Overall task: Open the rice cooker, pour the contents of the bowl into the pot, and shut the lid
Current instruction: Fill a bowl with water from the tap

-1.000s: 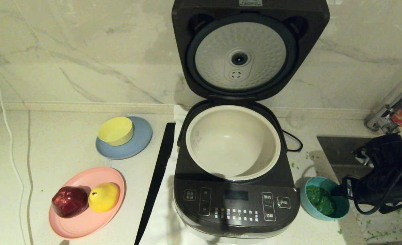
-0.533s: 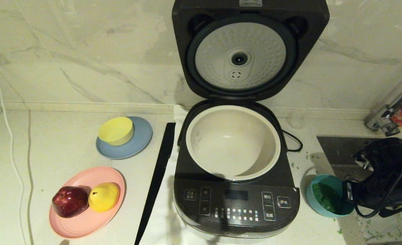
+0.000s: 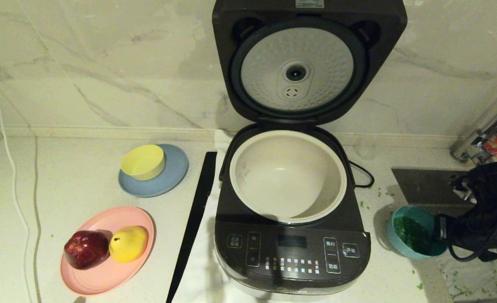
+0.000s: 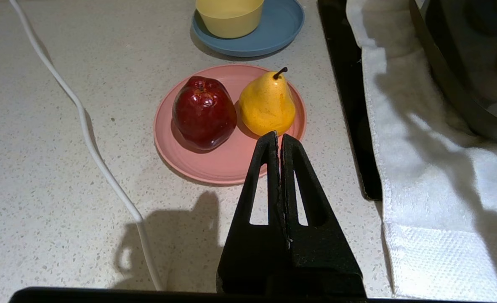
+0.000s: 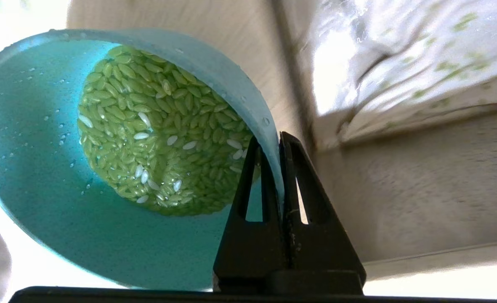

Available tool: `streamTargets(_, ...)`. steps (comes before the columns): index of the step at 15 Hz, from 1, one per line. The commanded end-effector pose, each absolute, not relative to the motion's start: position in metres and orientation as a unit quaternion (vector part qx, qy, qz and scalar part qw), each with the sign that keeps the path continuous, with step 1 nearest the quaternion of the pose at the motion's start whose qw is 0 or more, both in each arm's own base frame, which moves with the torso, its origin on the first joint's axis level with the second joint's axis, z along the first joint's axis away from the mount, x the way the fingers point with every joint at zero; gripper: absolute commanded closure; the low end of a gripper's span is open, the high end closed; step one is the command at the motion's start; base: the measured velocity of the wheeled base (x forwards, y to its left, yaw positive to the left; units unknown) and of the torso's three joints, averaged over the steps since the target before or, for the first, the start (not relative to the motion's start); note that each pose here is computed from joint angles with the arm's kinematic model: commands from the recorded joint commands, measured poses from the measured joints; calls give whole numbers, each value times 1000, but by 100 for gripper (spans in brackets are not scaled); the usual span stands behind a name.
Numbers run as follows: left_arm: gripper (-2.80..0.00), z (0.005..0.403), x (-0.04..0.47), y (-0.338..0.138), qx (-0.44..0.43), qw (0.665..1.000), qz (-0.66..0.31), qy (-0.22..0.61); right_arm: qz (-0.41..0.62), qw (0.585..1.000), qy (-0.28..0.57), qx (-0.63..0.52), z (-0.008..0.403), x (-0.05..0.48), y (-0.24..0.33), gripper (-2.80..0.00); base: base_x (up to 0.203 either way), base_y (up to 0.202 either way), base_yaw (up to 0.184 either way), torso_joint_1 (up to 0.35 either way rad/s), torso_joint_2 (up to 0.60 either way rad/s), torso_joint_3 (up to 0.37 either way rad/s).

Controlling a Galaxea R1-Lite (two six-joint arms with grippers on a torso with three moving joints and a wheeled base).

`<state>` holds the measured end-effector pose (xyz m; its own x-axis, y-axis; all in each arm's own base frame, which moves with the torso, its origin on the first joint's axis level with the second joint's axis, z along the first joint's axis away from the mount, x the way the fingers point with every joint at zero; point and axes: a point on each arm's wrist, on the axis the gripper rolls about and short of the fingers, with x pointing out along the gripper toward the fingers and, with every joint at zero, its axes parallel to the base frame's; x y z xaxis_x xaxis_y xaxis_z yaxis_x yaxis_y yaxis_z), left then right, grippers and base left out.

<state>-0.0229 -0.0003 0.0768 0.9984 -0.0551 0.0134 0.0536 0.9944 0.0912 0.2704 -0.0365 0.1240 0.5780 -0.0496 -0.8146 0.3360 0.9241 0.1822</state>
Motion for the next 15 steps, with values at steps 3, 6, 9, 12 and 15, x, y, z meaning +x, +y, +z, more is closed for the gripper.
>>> streamTargets(3,0,75,-22,0,46,999,-27,-5,-154,877,396,223,143,267,-78,0,0,0,0,0,0,0)
streamTargets(6,0,75,-22,0,45,999,-27,-5,-195,872,365,261,151,267,-123,0,0,0,0,0,0,0)
streamTargets(9,0,75,-22,0,46,999,-27,-5,-251,856,347,290,144,270,-174,0,0,0,0,0,0,0)
streamTargets(12,0,75,-22,0,46,999,-27,-5,-301,837,334,313,130,270,-225,0,0,0,0,0,0,0)
streamTargets(15,0,75,-22,0,46,999,-27,-5,-338,820,325,329,115,268,-267,0,0,0,0,0,0,0)
